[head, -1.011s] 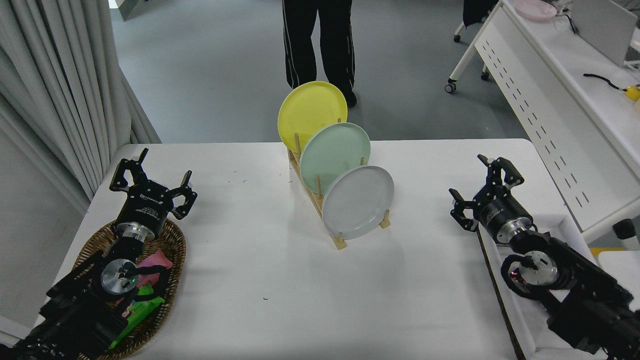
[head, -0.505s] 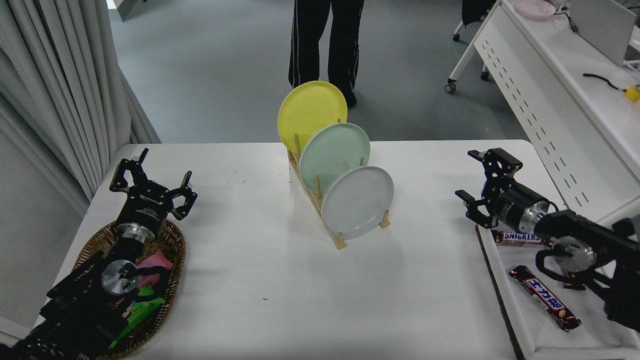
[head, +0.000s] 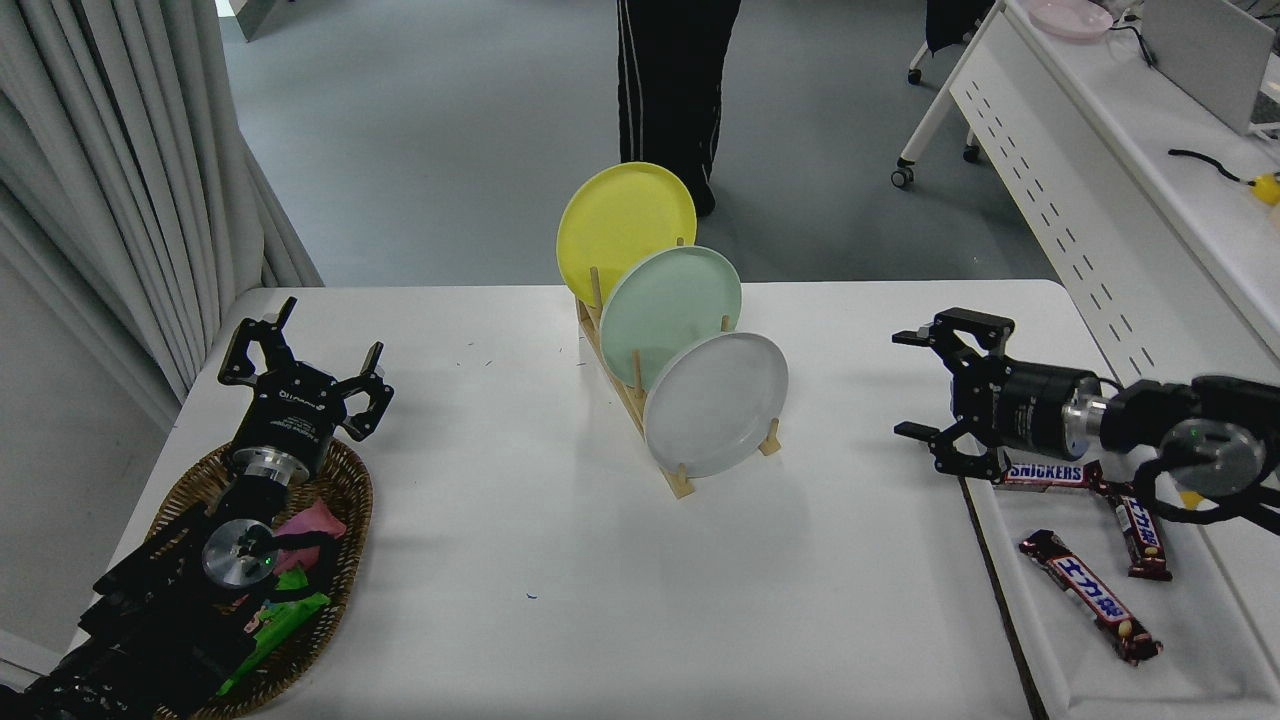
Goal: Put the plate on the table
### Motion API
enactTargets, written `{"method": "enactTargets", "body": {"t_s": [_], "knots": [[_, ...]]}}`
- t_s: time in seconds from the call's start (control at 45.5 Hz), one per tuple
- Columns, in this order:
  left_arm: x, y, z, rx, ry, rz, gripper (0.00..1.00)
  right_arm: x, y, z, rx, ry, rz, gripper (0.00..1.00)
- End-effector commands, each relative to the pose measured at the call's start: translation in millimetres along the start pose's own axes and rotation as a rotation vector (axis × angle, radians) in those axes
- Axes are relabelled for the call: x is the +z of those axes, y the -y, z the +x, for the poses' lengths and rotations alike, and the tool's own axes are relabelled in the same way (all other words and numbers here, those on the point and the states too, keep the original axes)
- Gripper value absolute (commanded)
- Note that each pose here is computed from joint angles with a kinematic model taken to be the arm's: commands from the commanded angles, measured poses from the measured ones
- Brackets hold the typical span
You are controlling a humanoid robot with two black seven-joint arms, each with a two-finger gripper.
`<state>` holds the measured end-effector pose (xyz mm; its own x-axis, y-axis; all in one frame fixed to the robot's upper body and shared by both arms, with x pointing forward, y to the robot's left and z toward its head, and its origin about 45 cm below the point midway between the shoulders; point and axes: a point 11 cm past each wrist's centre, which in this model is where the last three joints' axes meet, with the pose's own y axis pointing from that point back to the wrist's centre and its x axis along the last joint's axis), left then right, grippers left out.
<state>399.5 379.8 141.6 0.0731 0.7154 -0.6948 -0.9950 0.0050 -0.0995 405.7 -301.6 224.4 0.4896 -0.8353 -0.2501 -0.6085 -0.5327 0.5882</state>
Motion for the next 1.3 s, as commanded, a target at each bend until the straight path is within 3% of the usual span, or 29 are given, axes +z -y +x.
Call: {"method": "enactTargets", "body": {"t_s": [0.0, 0.264, 0.769, 1.275], "knots": [[0, 0, 0, 0.0, 0.0, 0.0, 1.0, -19, 12, -18, 0.001, 0.028, -0.025, 0.99], [0, 0, 0, 0.0, 0.0, 0.0, 1.0, -38, 37, -28, 0.142, 0.078, 0.022, 0.99], [0, 0, 0, 0.001, 0.0, 0.0, 1.0, -47, 86, -72, 0.071, 0.011, 0.035, 0.99], [0, 0, 0, 0.001, 0.0, 0.0, 1.0, -60, 115, -73, 0.125, 0.074, 0.063, 0.98]]}}
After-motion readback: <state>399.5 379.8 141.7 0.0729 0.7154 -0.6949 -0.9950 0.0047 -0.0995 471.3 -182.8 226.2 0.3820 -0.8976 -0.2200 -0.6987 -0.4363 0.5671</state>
